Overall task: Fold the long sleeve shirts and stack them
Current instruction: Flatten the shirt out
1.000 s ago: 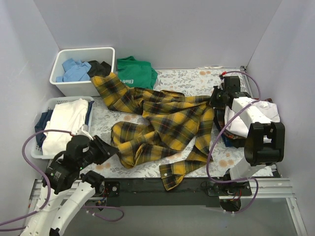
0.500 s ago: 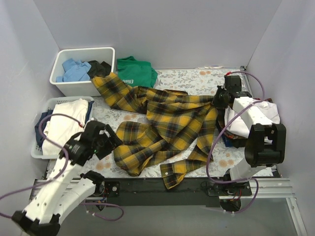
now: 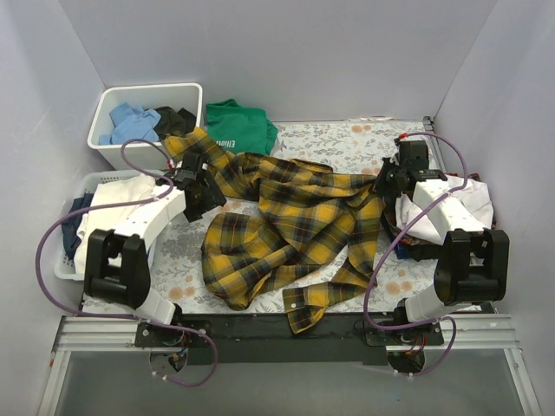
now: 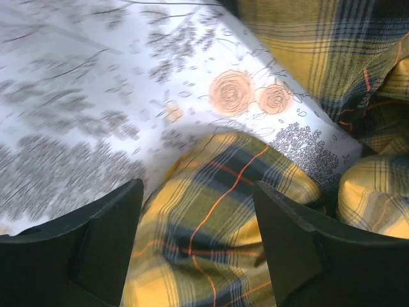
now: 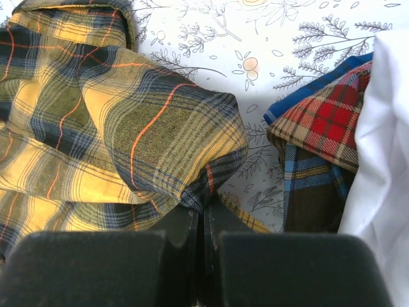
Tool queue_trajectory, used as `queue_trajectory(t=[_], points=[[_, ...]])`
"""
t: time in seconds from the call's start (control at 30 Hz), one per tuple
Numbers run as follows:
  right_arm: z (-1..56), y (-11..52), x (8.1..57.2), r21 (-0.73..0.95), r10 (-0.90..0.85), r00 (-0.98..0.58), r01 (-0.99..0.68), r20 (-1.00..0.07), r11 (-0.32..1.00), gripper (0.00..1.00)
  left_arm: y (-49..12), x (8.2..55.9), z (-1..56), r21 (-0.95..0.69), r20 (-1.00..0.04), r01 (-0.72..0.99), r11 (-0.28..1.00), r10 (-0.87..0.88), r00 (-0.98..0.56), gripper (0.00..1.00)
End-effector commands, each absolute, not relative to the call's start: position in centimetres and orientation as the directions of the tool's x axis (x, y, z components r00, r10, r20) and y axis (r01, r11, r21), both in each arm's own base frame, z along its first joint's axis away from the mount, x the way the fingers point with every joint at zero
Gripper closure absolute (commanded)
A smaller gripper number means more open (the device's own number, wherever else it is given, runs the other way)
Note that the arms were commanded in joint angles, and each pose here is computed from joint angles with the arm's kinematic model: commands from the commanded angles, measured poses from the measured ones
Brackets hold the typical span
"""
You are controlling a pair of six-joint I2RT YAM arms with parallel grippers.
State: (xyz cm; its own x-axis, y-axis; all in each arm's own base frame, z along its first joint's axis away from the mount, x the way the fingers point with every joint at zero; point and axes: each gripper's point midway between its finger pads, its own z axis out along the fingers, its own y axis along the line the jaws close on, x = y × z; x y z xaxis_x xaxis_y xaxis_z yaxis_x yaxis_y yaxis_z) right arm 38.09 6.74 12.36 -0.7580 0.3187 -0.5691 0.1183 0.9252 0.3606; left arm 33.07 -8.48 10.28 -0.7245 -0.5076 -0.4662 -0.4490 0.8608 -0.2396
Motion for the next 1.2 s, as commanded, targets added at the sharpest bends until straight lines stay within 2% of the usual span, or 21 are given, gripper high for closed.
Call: queue_trajectory(t=[0.0, 0.13, 0.4, 0.53, 0.57, 0.63, 0.67, 0.8, 0.97, 1.17], points=[[13.7, 7.3, 38.4, 0.391, 0.310, -0.738, 0.068, -0.600, 0.918, 0.99, -10.6, 36.0, 9.9, -0.285, -0.473, -0.290, 0.914, -0.397, -0.786, 0.32], [13.5, 7.4, 38.5, 0.397, 0.312, -0.743, 0.068, -0.593, 0.915, 0.99, -12.0, 36.2, 7.2, -0.305, -0.398, -0.246, 0.920, -0.357, -0.845, 0.35], [13.3, 7.6, 38.6, 0.404, 0.305, -0.750, 0.055, -0.588, 0.913, 0.99, -11.5, 35.3, 4.3, -0.257, -0.350, -0.272, 0.927, -0.352, -0.868, 0.40], [13.0, 7.6, 38.4, 0.395, 0.292, -0.755, 0.047, -0.587, 0.918, 0.99, -12.2, 36.8, 3.8, -0.268, -0.351, -0.263, 0.927, -0.348, -0.869, 0.69], [13.1, 7.7, 38.4, 0.395, 0.289, -0.755, 0.043, -0.589, 0.918, 0.99, -12.2, 37.1, 3.8, -0.265, -0.354, -0.255, 0.930, -0.339, -0.872, 0.82], [13.3, 7.7, 38.6, 0.395, 0.283, -0.752, 0.033, -0.596, 0.918, 0.99, -12.2, 38.2, 3.9, -0.259, -0.367, -0.246, 0.934, -0.330, -0.869, 0.98], [13.4, 7.6, 38.7, 0.392, 0.282, -0.750, 0.032, -0.598, 0.919, 0.99, -12.2, 38.7, 4.1, -0.249, -0.378, -0.230, 0.941, -0.313, -0.871, 1.00], [14.7, 7.5, 39.1, 0.387, 0.276, -0.729, 0.016, -0.627, 0.922, 0.99, -11.0, 41.1, 7.0, -0.203, -0.461, -0.229, 0.952, -0.299, -0.835, 1.00], [17.5, 7.1, 39.4, 0.368, 0.255, -0.679, -0.025, -0.689, 0.929, 0.99, -6.8, 44.2, 16.9, -0.212, -0.642, -0.279, 0.936, -0.349, -0.683, 1.00], [22.9, 6.9, 39.5, 0.348, 0.224, -0.575, -0.113, -0.787, 0.931, 0.99, -1.4, 44.9, 26.7, -0.243, -0.786, -0.327, 0.913, -0.383, -0.485, 1.00]])
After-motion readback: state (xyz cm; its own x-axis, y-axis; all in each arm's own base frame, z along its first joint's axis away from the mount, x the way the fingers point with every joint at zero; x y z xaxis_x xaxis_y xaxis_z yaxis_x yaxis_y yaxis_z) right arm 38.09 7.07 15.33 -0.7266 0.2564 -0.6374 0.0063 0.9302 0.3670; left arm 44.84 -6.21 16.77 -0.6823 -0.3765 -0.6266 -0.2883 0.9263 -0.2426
